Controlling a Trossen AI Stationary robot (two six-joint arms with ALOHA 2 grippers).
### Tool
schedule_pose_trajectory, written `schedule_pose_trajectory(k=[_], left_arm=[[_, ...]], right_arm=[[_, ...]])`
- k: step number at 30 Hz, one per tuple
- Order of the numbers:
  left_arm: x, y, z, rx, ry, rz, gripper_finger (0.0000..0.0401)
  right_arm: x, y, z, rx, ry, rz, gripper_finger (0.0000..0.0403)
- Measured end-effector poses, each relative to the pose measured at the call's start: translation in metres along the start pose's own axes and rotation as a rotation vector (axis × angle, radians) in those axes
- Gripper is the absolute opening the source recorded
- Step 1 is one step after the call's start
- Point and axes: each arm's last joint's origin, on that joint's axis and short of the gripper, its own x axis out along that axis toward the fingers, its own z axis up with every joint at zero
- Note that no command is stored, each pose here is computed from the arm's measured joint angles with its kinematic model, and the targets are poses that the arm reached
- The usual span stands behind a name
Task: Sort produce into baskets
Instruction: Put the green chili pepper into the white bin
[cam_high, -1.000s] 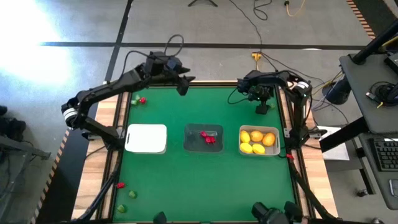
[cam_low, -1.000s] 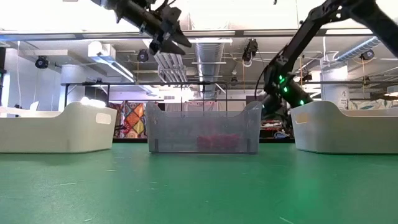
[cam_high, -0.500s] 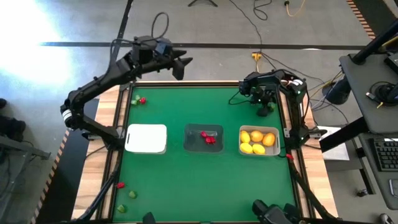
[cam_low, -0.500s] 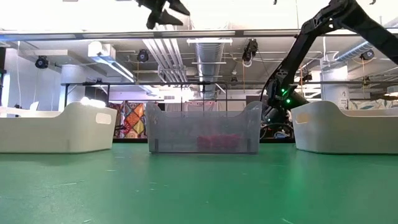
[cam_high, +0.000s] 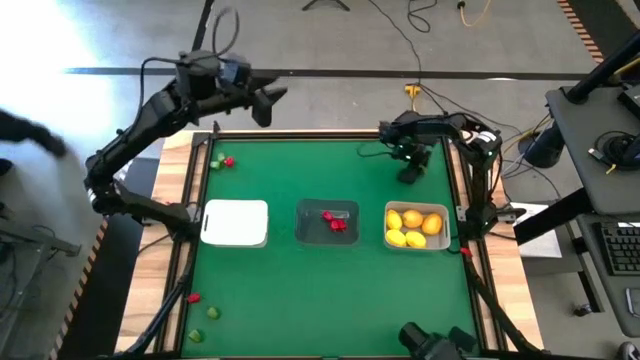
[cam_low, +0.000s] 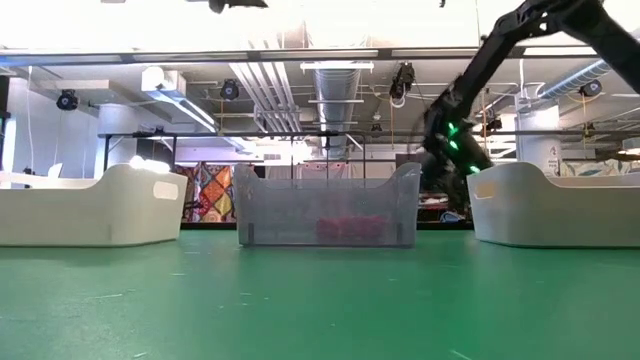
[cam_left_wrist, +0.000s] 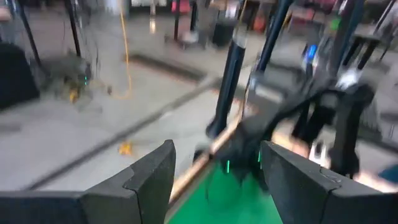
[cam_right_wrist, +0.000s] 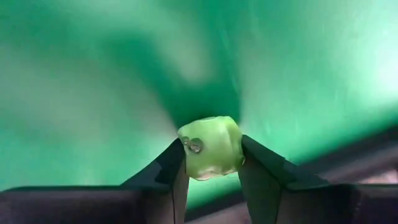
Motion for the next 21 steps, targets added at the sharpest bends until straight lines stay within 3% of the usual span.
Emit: schedule_pose_trajectory(k=[3,7,9,13,17,21], left_arm=[[-0.008,0.004,-0.028,-0.002,0.152,0.020,0.0219],[-0.013,0.008,-0.056,0.036,0.248,0.037,0.0219],[-0.011,0.011,-0.067,0.109,0.278,0.108,0.0219],[-0.004,0.021,-0.093,0.202,0.379,0.282,0.0219],[0.002,0.024,-0.121,0.203,0.475,0.209,0.0219],[0.006,0.026,-0.147,0.211,0.527,0.145,0.0219]], right_arm=[[-0.024,0.008,0.007,0.023,-0.143,0.080,0.0113],[-0.055,0.022,0.027,0.101,-0.369,0.288,0.0116],[-0.066,0.031,0.042,0.146,-0.440,0.363,0.0112],[-0.081,0.052,0.068,0.203,-0.486,0.398,0.0107],[-0.091,0.076,0.087,0.228,-0.498,0.412,0.0114],[-0.104,0.096,0.101,0.203,-0.515,0.511,0.0124]])
